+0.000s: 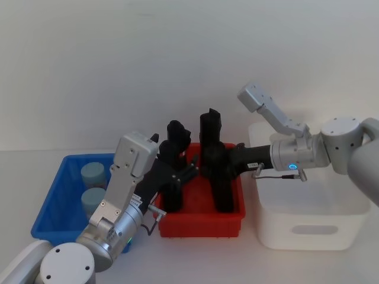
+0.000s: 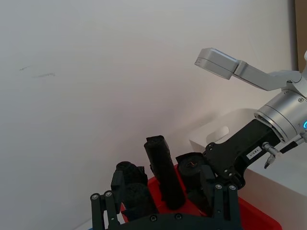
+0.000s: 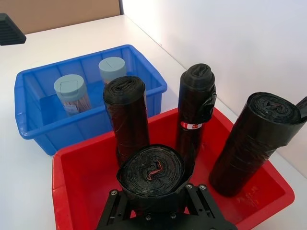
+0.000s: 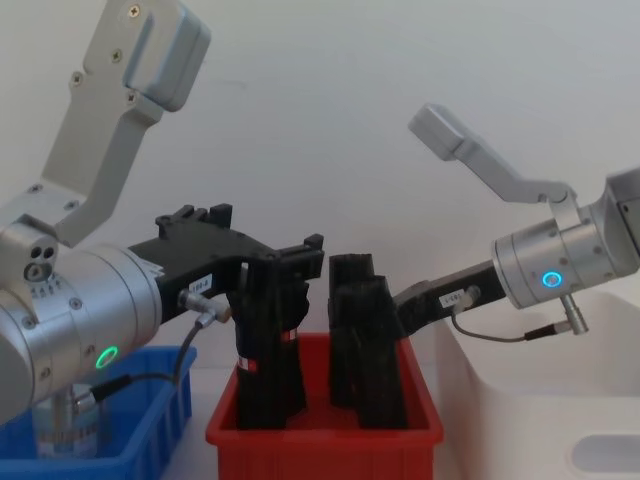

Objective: Pick the cotton swabs from the blue box and place them into the white box.

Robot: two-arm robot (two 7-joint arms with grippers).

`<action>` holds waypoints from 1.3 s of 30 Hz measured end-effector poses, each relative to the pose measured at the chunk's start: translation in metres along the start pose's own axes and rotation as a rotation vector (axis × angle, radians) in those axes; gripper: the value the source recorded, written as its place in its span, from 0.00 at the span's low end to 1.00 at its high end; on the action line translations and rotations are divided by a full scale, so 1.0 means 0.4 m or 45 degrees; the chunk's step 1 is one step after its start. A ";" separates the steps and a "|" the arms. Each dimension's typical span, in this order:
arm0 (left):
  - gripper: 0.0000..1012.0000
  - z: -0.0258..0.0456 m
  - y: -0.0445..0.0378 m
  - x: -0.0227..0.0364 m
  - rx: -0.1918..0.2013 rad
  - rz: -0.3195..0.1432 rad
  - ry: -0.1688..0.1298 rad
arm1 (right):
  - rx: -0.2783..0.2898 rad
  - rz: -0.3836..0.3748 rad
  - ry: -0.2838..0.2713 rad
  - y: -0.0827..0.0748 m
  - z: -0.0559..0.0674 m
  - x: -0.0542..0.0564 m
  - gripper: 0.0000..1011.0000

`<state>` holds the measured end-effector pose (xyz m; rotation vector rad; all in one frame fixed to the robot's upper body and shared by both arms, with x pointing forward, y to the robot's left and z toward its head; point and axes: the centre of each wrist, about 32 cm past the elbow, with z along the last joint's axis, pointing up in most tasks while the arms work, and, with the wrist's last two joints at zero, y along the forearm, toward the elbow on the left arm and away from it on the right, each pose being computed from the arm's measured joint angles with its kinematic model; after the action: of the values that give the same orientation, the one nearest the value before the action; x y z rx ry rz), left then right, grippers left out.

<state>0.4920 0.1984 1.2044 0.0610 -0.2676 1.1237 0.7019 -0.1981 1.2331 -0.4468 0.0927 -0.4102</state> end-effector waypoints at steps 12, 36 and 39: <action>0.99 0.000 0.000 0.000 0.000 0.000 0.000 | 0.034 -0.026 -0.064 -0.028 0.041 0.013 0.44; 0.99 0.000 0.000 0.000 0.000 0.000 0.000 | 0.340 -0.310 -0.222 -0.242 0.121 -0.072 0.44; 0.99 0.000 0.000 0.000 0.000 0.000 0.000 | 0.395 -0.357 -0.219 -0.266 0.114 -0.082 0.44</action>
<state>0.4920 0.1984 1.2044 0.0611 -0.2676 1.1236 0.6409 -0.2541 1.3206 -0.1865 -0.2008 -0.6482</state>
